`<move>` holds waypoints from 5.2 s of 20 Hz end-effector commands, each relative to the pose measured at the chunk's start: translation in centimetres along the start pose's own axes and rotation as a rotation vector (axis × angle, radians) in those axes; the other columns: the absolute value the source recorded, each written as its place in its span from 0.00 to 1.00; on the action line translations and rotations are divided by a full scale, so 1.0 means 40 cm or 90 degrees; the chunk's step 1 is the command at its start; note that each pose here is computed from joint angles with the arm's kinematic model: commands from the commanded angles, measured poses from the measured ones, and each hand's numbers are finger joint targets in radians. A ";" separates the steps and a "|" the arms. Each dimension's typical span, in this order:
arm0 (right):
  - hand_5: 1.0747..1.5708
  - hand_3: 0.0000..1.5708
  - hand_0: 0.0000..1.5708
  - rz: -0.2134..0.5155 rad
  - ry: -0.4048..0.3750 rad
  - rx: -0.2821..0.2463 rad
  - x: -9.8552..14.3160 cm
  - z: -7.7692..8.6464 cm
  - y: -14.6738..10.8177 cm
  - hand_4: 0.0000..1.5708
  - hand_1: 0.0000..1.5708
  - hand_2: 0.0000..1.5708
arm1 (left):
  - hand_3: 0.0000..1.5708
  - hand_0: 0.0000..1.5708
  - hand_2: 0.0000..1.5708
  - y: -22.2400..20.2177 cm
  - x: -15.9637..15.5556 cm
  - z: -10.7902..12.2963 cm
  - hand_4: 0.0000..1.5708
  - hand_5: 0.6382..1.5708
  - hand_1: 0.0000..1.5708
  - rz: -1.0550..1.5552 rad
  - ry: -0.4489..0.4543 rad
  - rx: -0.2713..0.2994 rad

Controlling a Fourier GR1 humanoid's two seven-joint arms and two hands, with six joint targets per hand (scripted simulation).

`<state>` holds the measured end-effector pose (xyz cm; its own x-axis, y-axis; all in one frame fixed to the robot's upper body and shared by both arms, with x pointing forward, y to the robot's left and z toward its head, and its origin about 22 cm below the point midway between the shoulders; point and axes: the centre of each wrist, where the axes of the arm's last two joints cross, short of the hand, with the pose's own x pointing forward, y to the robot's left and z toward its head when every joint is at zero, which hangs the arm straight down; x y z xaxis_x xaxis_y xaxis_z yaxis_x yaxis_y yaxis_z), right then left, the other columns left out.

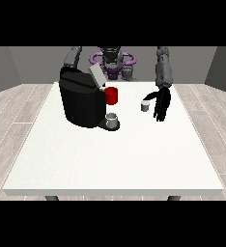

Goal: Insert the coffee pod into the coffee machine and close the lid

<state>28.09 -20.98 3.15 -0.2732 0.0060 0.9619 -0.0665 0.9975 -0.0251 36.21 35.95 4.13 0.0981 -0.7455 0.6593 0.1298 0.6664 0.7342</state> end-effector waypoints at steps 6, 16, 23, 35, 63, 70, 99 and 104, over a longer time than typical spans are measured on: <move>1.00 0.00 0.00 0.022 0.000 -0.020 -0.009 -0.027 -0.041 0.23 0.00 0.00 | 0.00 0.00 0.00 0.009 -0.007 -0.030 0.00 1.00 0.00 -0.030 0.008 -0.032; 1.00 0.00 0.00 -0.002 -0.006 -0.031 0.007 -0.049 0.012 0.26 0.00 0.00 | 0.60 0.65 0.70 -0.020 0.010 -0.048 0.00 1.00 0.65 -0.057 -0.040 -0.032; 1.00 0.00 0.00 -0.009 0.029 -0.028 -0.036 -0.066 -0.021 0.26 0.00 0.00 | 0.69 0.75 0.77 -0.087 0.082 -0.073 0.00 1.00 0.75 -0.113 -0.047 -0.046; 1.00 0.00 0.00 -0.003 0.064 -0.033 -0.085 -0.015 -0.052 0.23 0.00 0.00 | 0.75 0.76 0.81 -0.164 0.051 -0.061 0.15 1.00 0.76 -0.116 -0.029 -0.070; 1.00 0.00 0.00 0.012 0.211 -0.099 -0.216 0.072 -0.121 0.17 0.00 0.00 | 0.80 0.80 0.83 -0.176 0.215 -0.103 0.37 1.00 0.80 -0.048 -0.147 -0.126; 1.00 0.00 0.00 0.014 0.187 -0.104 -0.231 0.076 -0.090 0.20 0.00 0.00 | 0.89 0.96 0.94 -0.155 0.345 -0.123 0.40 1.00 0.96 -0.035 -0.171 -0.151; 1.00 0.00 0.00 -0.020 0.038 0.023 -0.151 -0.065 -0.139 0.18 0.00 0.00 | 0.88 0.93 0.94 0.145 0.569 -0.165 0.38 1.00 0.93 0.074 -0.209 0.023; 1.00 0.00 0.00 -0.018 0.020 0.043 -0.096 -0.105 -0.152 0.15 0.00 0.00 | 0.87 0.92 0.93 0.218 0.501 -0.160 0.40 1.00 0.92 0.047 -0.192 0.069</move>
<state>32.82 -25.87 -0.66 -0.2290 -0.0127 0.9734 -0.1260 0.9919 -0.0167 45.72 24.77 22.45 -0.1997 -0.6393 0.7426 0.0626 0.7480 0.6608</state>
